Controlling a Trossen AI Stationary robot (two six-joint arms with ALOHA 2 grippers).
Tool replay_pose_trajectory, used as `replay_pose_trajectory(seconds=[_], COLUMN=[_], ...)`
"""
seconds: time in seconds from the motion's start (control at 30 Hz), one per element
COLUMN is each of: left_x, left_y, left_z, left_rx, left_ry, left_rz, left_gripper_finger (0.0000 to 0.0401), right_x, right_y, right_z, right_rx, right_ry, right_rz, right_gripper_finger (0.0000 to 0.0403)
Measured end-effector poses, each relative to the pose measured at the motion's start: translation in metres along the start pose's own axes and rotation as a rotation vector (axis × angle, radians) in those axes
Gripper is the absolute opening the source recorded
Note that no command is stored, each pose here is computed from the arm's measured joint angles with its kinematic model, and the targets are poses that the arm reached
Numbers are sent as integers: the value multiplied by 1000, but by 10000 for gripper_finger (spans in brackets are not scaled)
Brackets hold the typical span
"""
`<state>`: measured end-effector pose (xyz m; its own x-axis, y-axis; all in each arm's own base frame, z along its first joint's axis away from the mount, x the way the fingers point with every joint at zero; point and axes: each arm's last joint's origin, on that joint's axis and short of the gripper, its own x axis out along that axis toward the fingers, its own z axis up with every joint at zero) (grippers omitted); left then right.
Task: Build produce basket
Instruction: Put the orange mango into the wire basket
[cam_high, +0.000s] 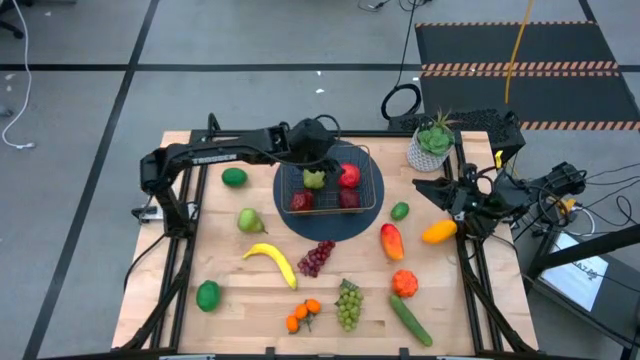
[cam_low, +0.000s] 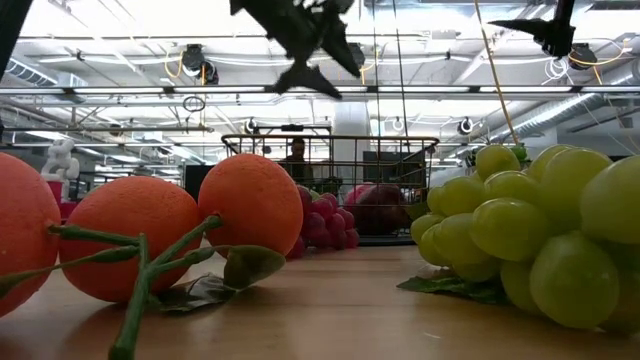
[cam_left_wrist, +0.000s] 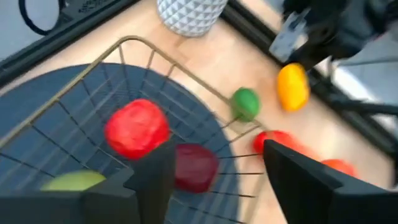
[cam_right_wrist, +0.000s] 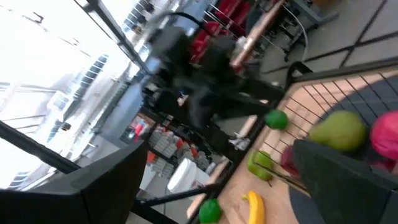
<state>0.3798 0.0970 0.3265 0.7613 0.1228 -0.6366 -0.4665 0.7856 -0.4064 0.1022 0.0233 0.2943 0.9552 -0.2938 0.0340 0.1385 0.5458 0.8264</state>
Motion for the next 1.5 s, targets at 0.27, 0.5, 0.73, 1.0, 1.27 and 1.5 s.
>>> replay_pose_trajectory(seconds=[0.27,0.5,0.73,1.0,1.27,1.5], left_x=[-47,-57,-63,-77,-97,-110], left_y=[-34,-62,-95,-128,-156,-169], left_z=[-10,-40,-72,-114,-156,-176], left_rx=[-30,24,70,76,77,81], left_ry=[-49,71,149,248,226,170], left_rz=[-19,-43,-67,-72,-6,5], left_gripper_finger=[147,111,106,106,106,106], right_x=[0,1,12,36,45,40], right_y=[-5,-4,-1,11,24,22], right_z=[-3,-4,-19,-55,-85,-101], right_rx=[-31,54,204,377,382,399], right_ry=[30,28,147,471,633,697], right_rz=[-41,-42,-29,-12,-219,-416], right_gripper_finger=[393,393,390,390,390,390])
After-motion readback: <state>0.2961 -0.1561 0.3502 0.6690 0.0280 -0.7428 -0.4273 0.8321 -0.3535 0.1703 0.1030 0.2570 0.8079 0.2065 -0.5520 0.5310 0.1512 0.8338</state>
